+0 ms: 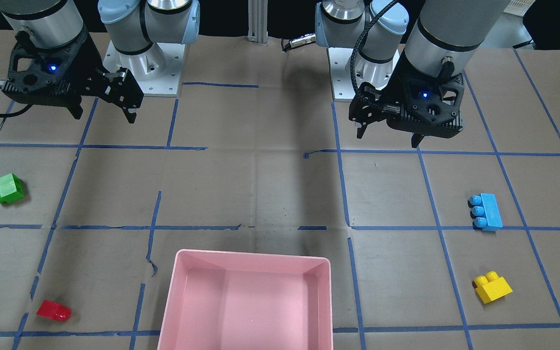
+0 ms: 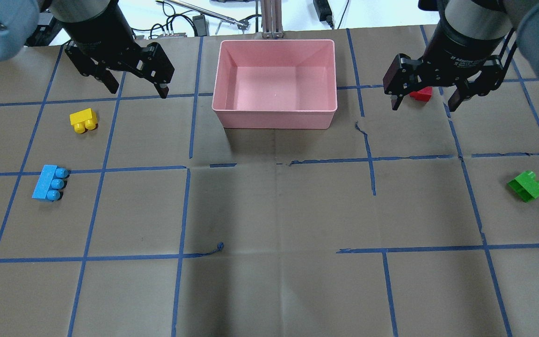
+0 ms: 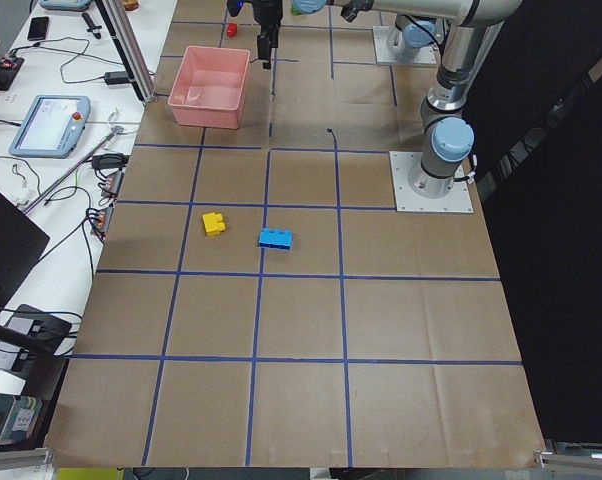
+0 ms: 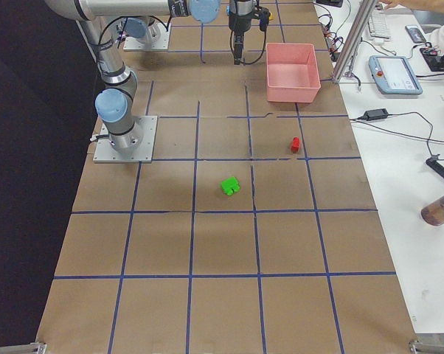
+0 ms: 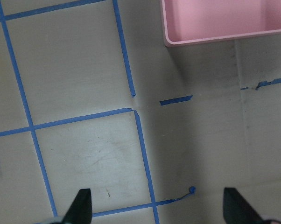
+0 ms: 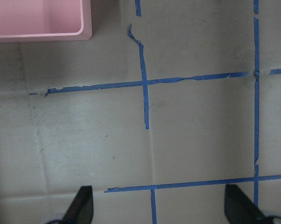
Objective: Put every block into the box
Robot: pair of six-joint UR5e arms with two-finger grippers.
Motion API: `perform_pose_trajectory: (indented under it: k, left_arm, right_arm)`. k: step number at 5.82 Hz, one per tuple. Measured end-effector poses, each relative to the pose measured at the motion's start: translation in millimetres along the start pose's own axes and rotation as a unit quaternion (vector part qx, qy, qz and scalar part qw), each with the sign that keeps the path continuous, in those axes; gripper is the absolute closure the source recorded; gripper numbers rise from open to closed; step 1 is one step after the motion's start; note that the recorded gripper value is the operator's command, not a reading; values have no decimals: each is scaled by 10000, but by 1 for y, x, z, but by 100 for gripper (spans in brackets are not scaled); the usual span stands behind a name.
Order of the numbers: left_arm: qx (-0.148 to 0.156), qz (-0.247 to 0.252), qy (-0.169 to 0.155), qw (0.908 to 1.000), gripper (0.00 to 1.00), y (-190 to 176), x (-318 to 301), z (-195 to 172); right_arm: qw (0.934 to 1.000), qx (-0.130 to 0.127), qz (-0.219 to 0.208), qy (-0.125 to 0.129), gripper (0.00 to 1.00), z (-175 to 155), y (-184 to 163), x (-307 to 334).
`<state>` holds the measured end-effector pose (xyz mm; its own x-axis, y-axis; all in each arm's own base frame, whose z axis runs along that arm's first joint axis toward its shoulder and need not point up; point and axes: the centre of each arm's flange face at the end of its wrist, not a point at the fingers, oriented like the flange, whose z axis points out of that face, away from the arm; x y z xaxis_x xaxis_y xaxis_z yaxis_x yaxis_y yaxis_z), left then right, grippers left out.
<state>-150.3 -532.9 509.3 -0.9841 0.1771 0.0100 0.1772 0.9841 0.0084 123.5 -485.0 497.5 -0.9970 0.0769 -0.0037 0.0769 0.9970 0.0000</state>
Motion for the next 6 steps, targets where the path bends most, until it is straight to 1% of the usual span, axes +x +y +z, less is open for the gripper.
perform_pose_trajectory:
  k: [6]
  left_arm:
    - [3, -175, 7, 9998, 0, 3, -18, -4]
  right_arm:
    - [10000, -94, -12, 1, 0, 3, -1, 2]
